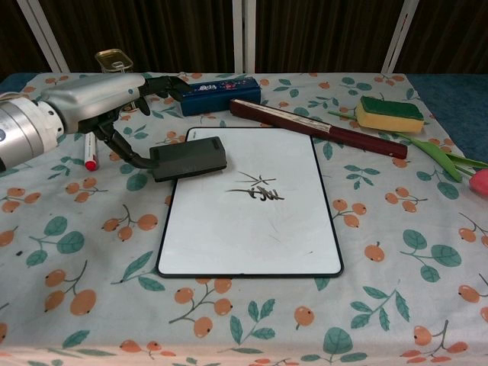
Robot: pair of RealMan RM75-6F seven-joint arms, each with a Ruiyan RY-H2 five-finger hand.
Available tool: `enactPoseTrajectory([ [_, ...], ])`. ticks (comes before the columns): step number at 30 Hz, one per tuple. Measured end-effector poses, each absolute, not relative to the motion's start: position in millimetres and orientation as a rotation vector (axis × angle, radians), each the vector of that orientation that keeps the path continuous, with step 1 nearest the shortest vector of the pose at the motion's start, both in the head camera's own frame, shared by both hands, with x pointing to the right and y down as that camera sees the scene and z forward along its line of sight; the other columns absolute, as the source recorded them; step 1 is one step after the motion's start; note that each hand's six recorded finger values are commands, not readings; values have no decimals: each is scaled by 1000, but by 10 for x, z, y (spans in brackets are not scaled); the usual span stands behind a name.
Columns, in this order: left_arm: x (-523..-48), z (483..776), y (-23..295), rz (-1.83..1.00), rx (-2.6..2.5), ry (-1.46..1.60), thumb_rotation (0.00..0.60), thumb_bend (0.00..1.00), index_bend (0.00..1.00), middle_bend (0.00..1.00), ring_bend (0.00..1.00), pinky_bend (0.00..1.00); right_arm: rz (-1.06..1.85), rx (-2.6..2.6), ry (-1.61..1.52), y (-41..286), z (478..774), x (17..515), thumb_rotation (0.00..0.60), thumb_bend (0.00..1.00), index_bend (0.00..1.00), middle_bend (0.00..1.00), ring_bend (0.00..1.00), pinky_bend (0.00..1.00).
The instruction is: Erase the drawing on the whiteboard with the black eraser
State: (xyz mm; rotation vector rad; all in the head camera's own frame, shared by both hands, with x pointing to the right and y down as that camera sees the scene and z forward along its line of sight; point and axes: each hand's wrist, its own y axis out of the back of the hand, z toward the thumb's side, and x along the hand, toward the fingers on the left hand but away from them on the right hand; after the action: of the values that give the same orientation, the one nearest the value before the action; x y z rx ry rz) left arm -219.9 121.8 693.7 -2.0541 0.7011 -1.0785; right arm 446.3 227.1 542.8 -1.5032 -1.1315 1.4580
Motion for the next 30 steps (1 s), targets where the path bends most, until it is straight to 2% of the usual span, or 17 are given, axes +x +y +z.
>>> enactPoseTrajectory([
  [12,-2194,6887,1225,-1060,-2050,706,600,141,103,144,128,265,1459,-1508,-1127,2302,5455,4459,600,282,0,0,0,0],
  [25,-1954,6925,1218,-1064,-2060,658,600,140,131,184,128,260,1457,-1500,-1123,2258,5420,4464,600,297,0,0,0,0],
  [26,-1937,6929,1214,-1067,-2056,647,593,140,134,187,128,259,1458,-1496,-1118,2252,5409,4472,600,297,0,0,0,0],
  [30,-1861,6946,1216,-1098,-2040,597,502,140,146,204,130,258,1453,-1485,-1120,2221,5364,4488,600,332,0,0,0,0],
])
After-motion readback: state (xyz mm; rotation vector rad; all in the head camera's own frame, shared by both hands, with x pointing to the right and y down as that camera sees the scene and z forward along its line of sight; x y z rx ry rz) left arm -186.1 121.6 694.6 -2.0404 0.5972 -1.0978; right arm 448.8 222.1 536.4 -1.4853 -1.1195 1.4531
